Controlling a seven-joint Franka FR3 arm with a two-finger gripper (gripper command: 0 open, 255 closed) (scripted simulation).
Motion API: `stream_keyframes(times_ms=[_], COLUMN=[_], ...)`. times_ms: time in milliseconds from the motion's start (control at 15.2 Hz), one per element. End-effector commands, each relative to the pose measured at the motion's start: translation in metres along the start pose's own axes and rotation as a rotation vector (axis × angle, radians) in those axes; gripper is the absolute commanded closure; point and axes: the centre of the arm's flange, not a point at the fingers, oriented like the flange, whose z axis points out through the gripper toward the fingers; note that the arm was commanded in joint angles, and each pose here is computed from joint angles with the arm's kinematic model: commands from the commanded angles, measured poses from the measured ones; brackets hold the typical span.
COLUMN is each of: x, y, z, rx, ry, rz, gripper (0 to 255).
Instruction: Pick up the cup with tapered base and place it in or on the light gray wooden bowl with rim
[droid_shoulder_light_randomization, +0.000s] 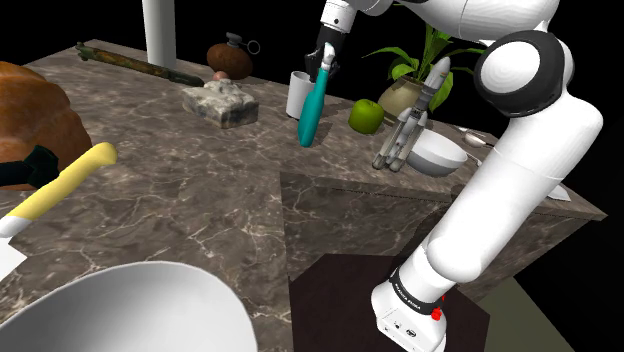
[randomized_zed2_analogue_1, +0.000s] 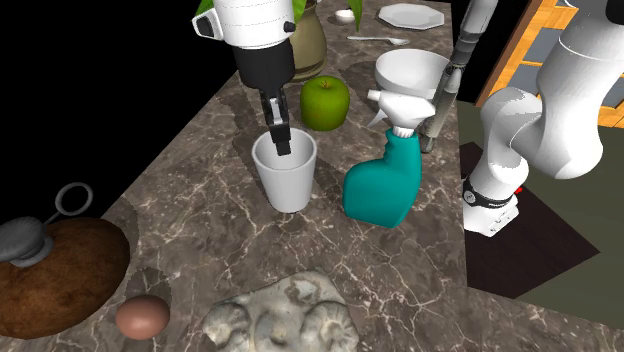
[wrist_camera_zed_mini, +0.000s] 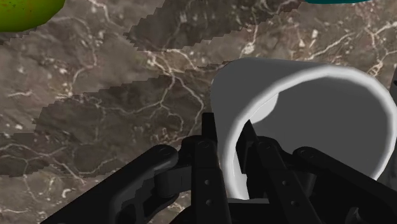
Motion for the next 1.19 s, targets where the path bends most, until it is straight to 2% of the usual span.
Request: stream_keyframes(times_ms=[0, 198, 1122], x=[0.0, 0.0, -0.005], y=[0.0, 0.0, -0.008], z=[0.0, 0.0, -0.073], rx=[0.0, 0.0, 0.0], ry=[0.0, 0.0, 0.0], rz=[0.0, 0.0, 0.0], gripper=[255, 255, 255])
